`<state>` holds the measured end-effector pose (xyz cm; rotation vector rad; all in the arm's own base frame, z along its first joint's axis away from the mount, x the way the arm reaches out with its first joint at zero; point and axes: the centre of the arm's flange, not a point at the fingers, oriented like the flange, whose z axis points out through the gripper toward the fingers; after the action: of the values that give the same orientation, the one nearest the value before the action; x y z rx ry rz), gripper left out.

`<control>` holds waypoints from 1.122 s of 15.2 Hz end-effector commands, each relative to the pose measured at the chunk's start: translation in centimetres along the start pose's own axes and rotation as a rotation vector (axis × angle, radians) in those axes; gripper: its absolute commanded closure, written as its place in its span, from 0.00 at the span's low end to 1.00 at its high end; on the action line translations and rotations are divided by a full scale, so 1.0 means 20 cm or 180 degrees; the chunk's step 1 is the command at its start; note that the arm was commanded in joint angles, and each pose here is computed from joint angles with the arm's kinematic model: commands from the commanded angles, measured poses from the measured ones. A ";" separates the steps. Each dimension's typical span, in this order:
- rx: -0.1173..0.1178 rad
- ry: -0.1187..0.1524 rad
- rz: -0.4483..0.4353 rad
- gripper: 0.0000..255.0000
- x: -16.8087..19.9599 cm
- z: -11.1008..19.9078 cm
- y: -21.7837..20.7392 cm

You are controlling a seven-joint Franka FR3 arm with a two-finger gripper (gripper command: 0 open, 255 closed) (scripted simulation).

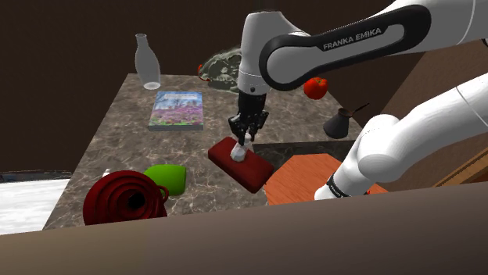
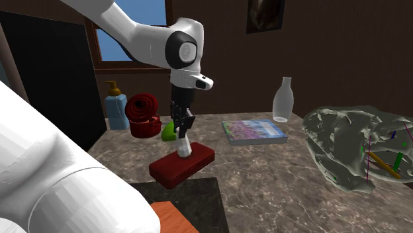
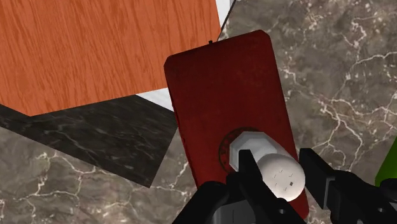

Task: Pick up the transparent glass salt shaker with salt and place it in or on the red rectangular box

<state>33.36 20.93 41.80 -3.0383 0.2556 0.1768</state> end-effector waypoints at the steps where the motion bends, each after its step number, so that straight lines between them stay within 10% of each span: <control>1: 0.0001 0.0002 0.0000 1.00 0.00 0.02 0.00; 8: 0.0001 0.0002 0.0000 1.00 0.00 0.02 0.00; 9: 0.0001 0.0002 0.0000 0.00 0.00 0.02 0.00; 17: 0.0001 0.0002 0.0000 0.00 0.00 -0.18 0.00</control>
<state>33.70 20.60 43.82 -3.0376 0.2559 0.1740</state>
